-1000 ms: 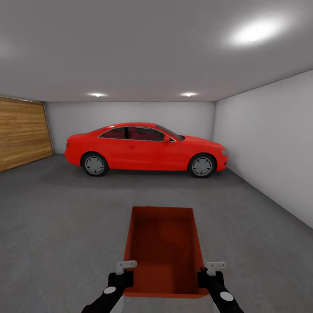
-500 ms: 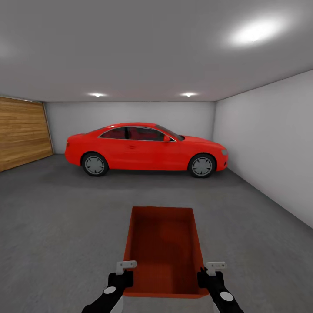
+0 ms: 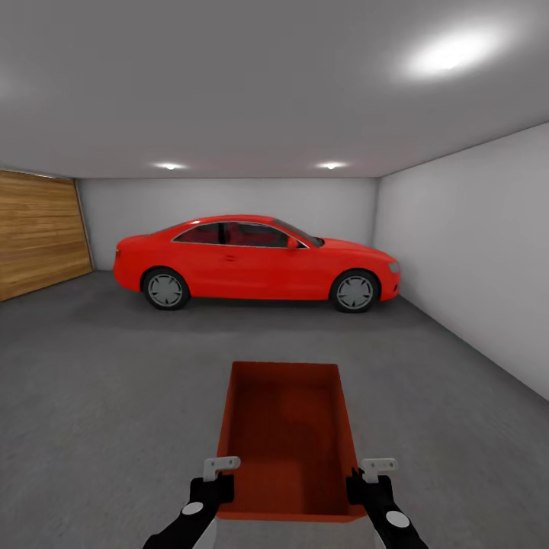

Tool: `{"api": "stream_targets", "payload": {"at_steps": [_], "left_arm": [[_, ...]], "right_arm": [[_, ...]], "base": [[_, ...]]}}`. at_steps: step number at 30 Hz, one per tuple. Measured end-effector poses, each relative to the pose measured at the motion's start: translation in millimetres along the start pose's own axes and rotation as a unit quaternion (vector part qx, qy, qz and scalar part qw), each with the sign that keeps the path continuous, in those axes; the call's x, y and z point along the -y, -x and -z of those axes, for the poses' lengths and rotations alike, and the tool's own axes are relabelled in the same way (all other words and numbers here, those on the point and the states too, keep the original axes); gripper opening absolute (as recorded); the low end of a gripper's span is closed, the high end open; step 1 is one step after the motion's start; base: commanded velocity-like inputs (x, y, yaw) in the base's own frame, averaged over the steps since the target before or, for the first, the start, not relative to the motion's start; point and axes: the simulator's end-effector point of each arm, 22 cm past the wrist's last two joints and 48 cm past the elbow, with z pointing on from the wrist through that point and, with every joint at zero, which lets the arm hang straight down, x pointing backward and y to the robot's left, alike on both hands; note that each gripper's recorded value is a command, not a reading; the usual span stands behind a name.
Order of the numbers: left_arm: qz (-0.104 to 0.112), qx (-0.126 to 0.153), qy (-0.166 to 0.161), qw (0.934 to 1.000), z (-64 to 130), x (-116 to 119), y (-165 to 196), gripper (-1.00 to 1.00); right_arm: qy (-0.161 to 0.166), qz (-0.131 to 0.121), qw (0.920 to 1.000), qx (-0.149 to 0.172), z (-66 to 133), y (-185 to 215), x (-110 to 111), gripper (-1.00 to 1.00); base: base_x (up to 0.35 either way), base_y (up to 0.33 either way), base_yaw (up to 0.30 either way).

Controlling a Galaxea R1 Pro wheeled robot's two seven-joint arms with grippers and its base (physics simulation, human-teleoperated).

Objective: Move the two storage containers from the living room to the garage. In the garage, place one container on the floor and stack the other container on top of it (either order is fine).

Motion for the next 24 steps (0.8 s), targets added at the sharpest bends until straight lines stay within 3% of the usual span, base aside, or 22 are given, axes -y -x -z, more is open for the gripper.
{"api": "stream_targets", "payload": {"at_steps": [19, 24], "left_arm": [[0.0, -0.002, 0.0, 1.0, 0.1, -0.3, -1.6, -1.0], [0.0, -0.001, 0.0, 1.0, 0.6, -0.4, -1.4, -1.0]], "right_arm": [[0.0, 0.0, 1.0, -0.002, 0.0, -1.8, -0.2, -1.0], [0.0, 0.0, 1.0, -0.001, 0.5, -1.6, -0.3, -1.0]], "base": [[0.0, 0.031, 0.0], [0.171, 0.0, 0.0]]}}
